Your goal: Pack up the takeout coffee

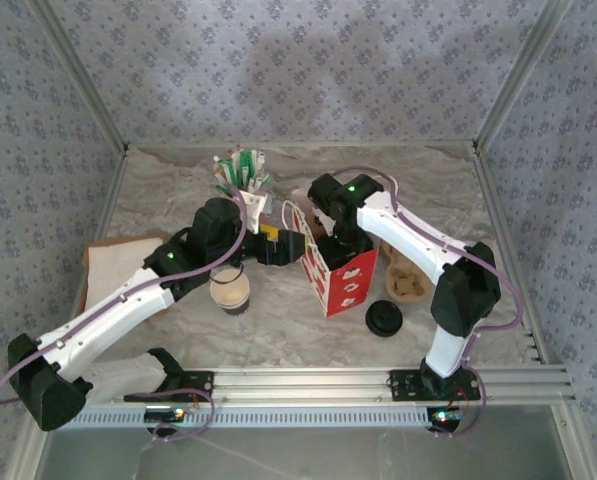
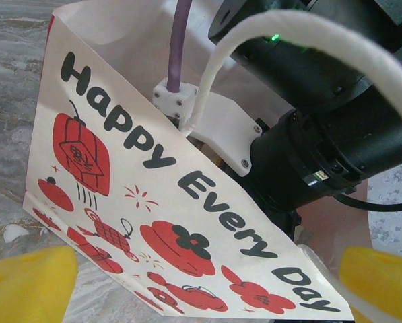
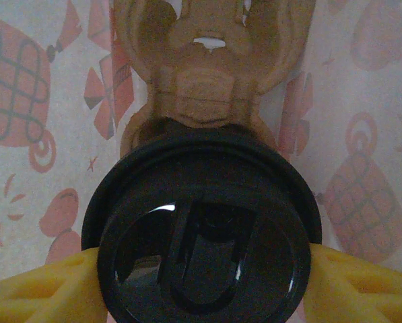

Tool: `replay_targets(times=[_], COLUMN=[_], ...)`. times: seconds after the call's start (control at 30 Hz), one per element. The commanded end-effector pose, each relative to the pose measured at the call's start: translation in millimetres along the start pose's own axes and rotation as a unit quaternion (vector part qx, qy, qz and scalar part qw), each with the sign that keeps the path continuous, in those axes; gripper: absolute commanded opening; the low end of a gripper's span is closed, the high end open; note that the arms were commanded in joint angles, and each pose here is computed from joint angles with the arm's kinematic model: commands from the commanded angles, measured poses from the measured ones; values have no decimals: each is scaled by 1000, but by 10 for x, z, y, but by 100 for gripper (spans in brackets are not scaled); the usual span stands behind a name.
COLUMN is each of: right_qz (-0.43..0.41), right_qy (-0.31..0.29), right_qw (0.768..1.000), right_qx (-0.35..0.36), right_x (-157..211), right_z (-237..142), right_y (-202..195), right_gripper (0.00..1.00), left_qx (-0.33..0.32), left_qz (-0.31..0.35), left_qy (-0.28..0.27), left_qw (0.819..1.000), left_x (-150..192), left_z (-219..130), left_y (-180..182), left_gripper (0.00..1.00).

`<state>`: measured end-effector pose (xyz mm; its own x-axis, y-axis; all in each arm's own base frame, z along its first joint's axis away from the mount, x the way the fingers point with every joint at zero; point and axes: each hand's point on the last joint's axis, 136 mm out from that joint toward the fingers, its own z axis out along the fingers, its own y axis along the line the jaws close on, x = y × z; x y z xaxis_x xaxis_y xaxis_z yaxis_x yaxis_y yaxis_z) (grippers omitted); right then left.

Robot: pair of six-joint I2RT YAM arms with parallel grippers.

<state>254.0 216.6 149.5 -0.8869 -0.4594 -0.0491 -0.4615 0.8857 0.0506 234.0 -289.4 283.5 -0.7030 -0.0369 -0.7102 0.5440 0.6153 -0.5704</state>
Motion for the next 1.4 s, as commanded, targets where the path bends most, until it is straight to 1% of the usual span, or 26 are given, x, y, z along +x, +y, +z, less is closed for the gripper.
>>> replay_targets(times=[0.0, 1.37], right_qz=[-8, -8], right_qy=[21, 26], right_qw=[1000, 1000], right_qx=[3, -1], right_x=[84, 85], right_z=[74, 131], right_y=[-23, -2], right_gripper=[68, 68], left_qx=[14, 15], left_qz=[10, 10], left_qy=[-13, -11], left_qw=[1000, 1000], left_x=[-82, -79], left_z=[-3, 16], left_y=[-93, -98], left_gripper=[99, 100])
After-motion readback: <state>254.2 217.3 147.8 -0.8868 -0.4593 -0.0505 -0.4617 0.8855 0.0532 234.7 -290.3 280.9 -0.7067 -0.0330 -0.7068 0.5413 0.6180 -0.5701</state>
